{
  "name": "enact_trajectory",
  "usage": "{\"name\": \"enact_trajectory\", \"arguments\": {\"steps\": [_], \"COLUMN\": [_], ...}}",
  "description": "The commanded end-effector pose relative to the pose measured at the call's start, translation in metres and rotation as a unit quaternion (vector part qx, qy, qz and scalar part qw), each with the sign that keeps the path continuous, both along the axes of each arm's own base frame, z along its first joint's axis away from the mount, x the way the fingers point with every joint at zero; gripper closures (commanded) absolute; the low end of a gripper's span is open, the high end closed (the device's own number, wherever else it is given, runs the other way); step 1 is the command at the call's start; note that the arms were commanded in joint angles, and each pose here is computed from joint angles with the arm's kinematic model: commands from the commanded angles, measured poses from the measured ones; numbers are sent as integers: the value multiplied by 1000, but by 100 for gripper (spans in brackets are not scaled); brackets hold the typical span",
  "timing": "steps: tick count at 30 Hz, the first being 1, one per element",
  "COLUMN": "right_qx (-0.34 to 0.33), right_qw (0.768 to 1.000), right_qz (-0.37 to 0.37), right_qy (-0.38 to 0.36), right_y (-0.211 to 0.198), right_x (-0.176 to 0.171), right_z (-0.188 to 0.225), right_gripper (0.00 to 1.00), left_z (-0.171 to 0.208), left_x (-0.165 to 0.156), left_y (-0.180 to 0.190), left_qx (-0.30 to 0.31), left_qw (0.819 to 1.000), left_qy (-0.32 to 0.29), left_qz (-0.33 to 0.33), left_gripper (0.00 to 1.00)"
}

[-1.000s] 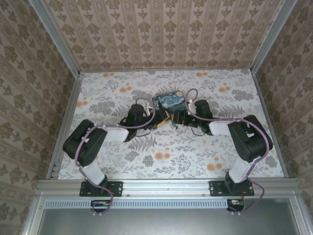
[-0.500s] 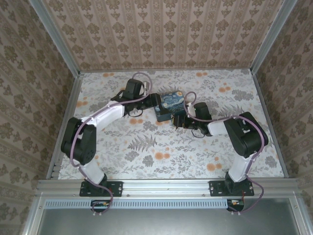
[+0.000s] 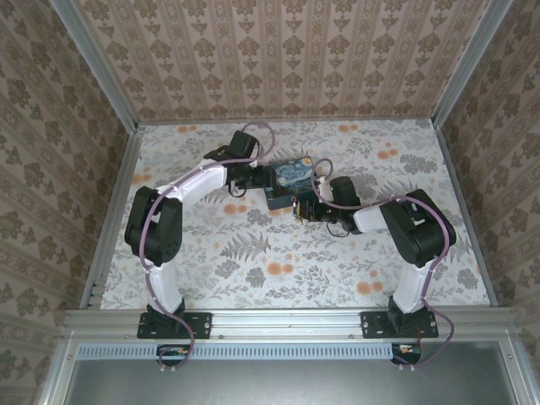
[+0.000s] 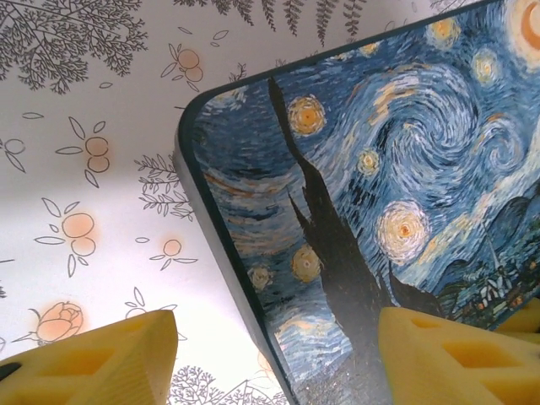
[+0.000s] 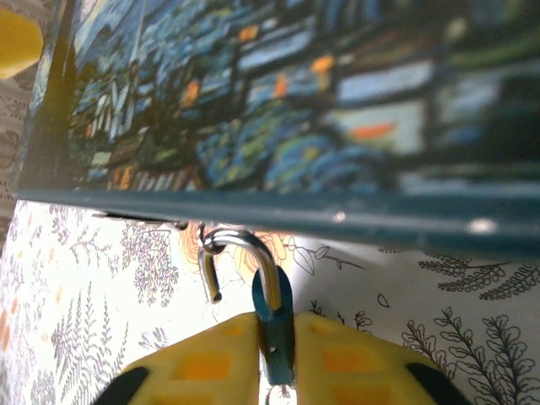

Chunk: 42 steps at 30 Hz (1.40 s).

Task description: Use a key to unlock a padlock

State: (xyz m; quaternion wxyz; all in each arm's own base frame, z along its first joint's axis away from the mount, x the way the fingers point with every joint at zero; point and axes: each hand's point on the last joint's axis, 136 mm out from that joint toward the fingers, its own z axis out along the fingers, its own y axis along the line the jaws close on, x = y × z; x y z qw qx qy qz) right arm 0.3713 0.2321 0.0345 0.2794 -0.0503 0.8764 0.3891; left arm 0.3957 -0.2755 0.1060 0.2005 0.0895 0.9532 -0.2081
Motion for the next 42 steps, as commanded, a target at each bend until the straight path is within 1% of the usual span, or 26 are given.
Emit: {"name": "enact_trajectory", "arguments": {"steps": [1, 3, 4, 9, 13, 15, 18, 23, 26, 28, 32, 36, 42], "right_qx": [-7, -4, -3, 7, 24, 44, 83, 157, 188, 200, 197, 179, 152], "right_qw": [1000, 1000, 1000, 999, 996, 992, 983, 958, 942, 936, 931, 933, 935], "right_qz": [0, -5, -8, -29, -76, -99, -147, -213, -248, -261, -281, -291, -303], "right_qy": [20, 19, 19, 24, 47, 57, 79, 111, 124, 126, 124, 116, 100], "right_y": [-1, -2, -2, -5, -12, -14, -18, -21, -24, -24, -29, -35, -51], "right_x": [-8, -7, -7, -7, -6, -5, -3, 4, 7, 10, 14, 19, 36], "right_z": [-11, -8, -7, -1, 0, 1, 1, 1, -2, -2, -3, -1, 6], "right_gripper": [93, 99, 100, 100, 100, 100, 100, 100, 100, 100, 100, 100, 100], "left_z": [-10, -12, -13, -20, -28, -33, -41, -54, -60, -64, -72, -78, -91], "left_x": [-4, -6, -7, -11, -16, -20, -26, -34, -39, -41, -46, -49, -57], "left_y": [3, 2, 2, 1, 4, 4, 3, -1, -3, -4, -5, -3, -1], "left_qx": [66, 90, 99, 143, 189, 201, 209, 212, 215, 216, 217, 219, 227], "left_qw": [997, 995, 994, 988, 980, 977, 975, 974, 972, 972, 971, 970, 966], "left_qy": [-4, -8, -11, -18, -22, -20, -15, -4, 1, 5, 13, 20, 40], "left_qz": [-27, -37, -41, -55, -67, -71, -76, -83, -89, -92, -98, -102, -117], "left_gripper": [35, 35, 34, 34, 34, 34, 34, 35, 35, 36, 39, 43, 47]}}
